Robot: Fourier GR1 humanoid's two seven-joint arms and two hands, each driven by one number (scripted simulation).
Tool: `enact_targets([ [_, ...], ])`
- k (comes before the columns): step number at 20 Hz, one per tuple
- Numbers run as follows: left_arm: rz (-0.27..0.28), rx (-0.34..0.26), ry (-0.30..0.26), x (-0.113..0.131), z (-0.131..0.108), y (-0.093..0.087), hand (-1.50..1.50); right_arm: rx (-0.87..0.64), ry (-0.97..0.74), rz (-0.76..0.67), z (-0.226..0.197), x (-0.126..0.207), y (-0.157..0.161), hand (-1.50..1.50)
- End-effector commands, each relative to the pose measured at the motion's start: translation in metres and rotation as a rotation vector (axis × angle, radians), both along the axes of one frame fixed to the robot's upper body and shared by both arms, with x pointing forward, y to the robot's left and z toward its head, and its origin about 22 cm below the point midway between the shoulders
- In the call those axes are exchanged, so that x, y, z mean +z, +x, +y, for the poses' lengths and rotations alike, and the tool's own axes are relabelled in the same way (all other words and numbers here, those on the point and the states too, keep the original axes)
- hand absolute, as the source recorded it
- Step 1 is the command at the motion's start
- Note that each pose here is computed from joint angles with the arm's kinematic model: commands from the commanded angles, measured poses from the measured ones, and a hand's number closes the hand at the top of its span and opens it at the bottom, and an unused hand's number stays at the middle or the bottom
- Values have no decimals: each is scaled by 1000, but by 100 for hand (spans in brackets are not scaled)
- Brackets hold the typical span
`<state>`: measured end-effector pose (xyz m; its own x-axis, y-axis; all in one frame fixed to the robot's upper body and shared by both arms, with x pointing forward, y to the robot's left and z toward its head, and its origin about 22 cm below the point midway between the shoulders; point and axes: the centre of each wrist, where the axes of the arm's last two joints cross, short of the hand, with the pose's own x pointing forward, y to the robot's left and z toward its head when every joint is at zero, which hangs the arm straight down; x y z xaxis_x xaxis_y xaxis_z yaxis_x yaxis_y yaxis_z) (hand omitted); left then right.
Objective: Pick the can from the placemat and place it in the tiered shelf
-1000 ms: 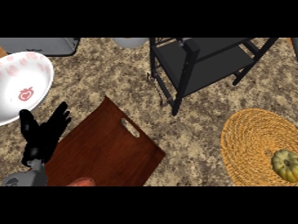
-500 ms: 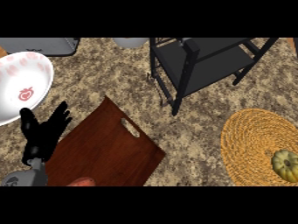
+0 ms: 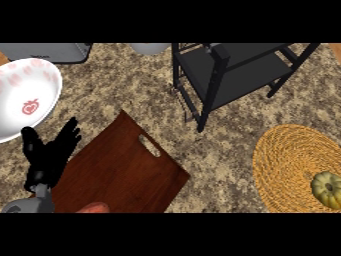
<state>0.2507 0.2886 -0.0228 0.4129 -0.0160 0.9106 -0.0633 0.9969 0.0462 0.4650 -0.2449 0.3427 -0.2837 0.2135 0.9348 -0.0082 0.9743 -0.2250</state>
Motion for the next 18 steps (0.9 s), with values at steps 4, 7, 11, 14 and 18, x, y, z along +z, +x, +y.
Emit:
enact_targets([
  [4, 29, -9, 7, 1, 8, -11, 0, -232, 86, -3, -65, 19, -13, -150],
  [7, 9, -21, 15, 7, -12, 1, 0, -309, 171, -9, -113, 20, -27, -150],
  [11, 18, -20, -3, 8, -9, 6, 0, -319, 237, 34, -145, 16, -37, -150],
  [14, 13, -14, -5, 12, -26, 6, 0, -302, 198, 34, -183, 12, -55, -150],
  [18, 7, -15, 0, 5, -3, 4, 0, -266, 215, 3, -208, 13, -70, -150],
])
